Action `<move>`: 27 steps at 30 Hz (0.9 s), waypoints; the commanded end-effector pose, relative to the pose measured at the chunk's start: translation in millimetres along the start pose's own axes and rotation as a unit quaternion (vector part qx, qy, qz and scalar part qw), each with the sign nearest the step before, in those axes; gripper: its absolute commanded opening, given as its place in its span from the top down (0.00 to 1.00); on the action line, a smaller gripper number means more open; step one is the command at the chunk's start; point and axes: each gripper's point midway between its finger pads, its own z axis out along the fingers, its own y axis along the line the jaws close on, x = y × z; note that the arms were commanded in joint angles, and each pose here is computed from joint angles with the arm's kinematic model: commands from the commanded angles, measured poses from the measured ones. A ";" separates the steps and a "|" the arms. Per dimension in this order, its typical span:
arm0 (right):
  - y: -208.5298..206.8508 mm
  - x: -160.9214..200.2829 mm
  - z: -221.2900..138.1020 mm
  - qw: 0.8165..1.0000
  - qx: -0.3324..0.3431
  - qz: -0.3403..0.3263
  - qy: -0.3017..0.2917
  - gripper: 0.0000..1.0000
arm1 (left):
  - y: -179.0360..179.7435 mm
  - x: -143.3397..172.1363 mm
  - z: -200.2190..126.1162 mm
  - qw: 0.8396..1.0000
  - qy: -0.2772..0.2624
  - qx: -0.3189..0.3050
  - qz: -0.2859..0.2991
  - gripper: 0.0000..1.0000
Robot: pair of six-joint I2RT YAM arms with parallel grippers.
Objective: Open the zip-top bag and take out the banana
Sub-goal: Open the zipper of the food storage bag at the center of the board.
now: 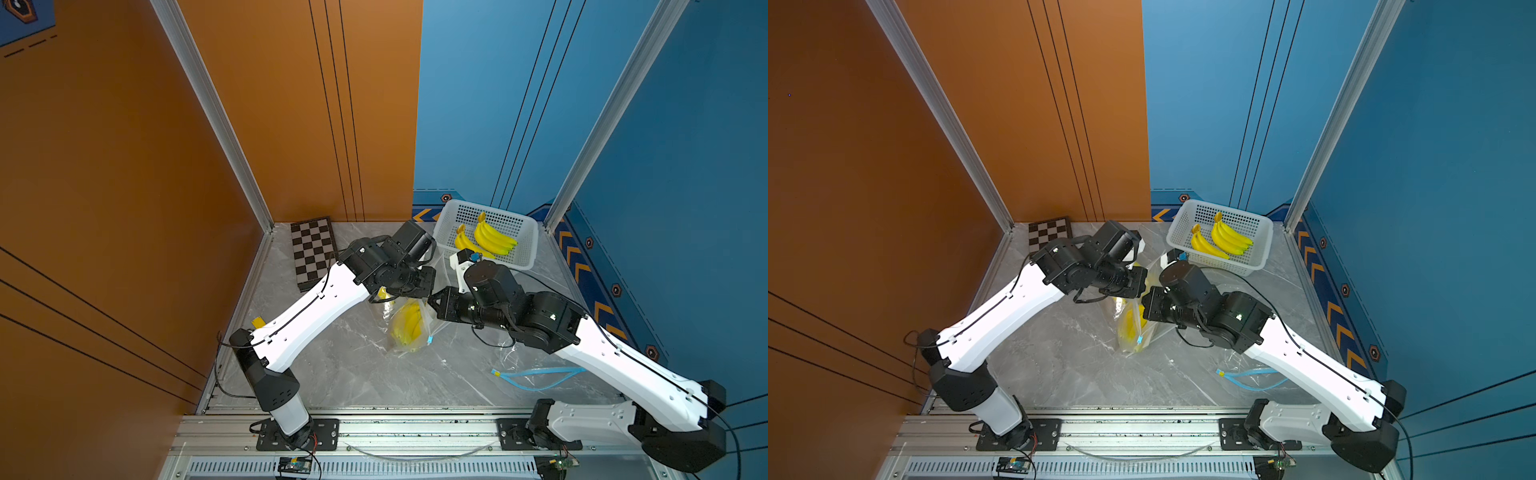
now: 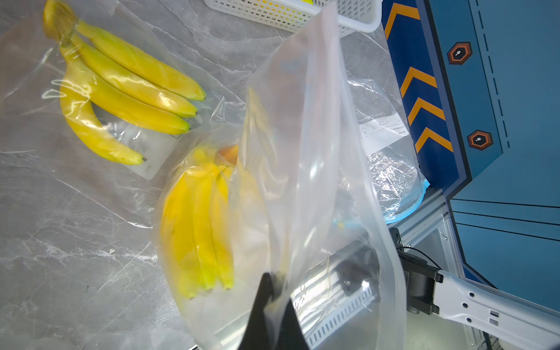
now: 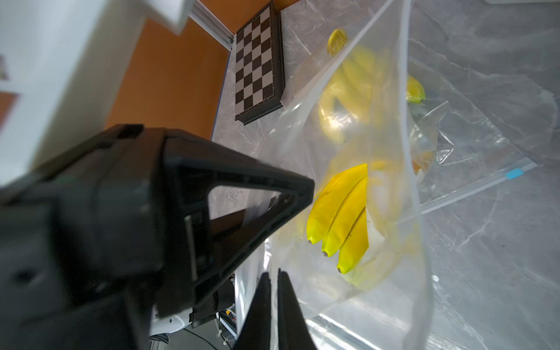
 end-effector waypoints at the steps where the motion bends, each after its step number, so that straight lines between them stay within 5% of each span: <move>1: -24.0 4.1 25.9 0.999 0.034 0.024 0.027 0.93 | -2.2 -0.7 -9.2 1.000 -0.011 -0.004 -0.006 1.00; 7: -71.2 17.8 71.0 0.993 0.073 0.083 0.044 0.91 | -14.6 4.2 -6.8 1.000 -0.008 0.008 -0.018 1.00; 10: -82.0 29.6 97.0 0.991 0.059 0.106 0.047 0.66 | -29.4 14.8 3.5 1.000 0.005 0.019 -0.017 1.00; 13: -97.4 44.1 113.4 0.990 0.065 0.111 0.054 0.54 | -36.5 22.5 11.6 0.999 0.018 0.031 -0.028 1.00; 19: -73.5 23.8 74.1 0.997 0.038 0.066 0.000 0.52 | -29.6 24.6 11.1 0.998 0.018 0.040 -0.045 1.00; 23: -94.5 34.6 71.7 0.993 0.044 0.106 0.015 0.61 | -22.7 20.7 7.9 0.998 0.013 0.047 -0.051 0.97; 27: -150.0 70.0 56.3 0.980 0.135 0.128 0.064 0.97 | -12.2 16.7 5.8 0.996 0.007 0.053 -0.065 1.00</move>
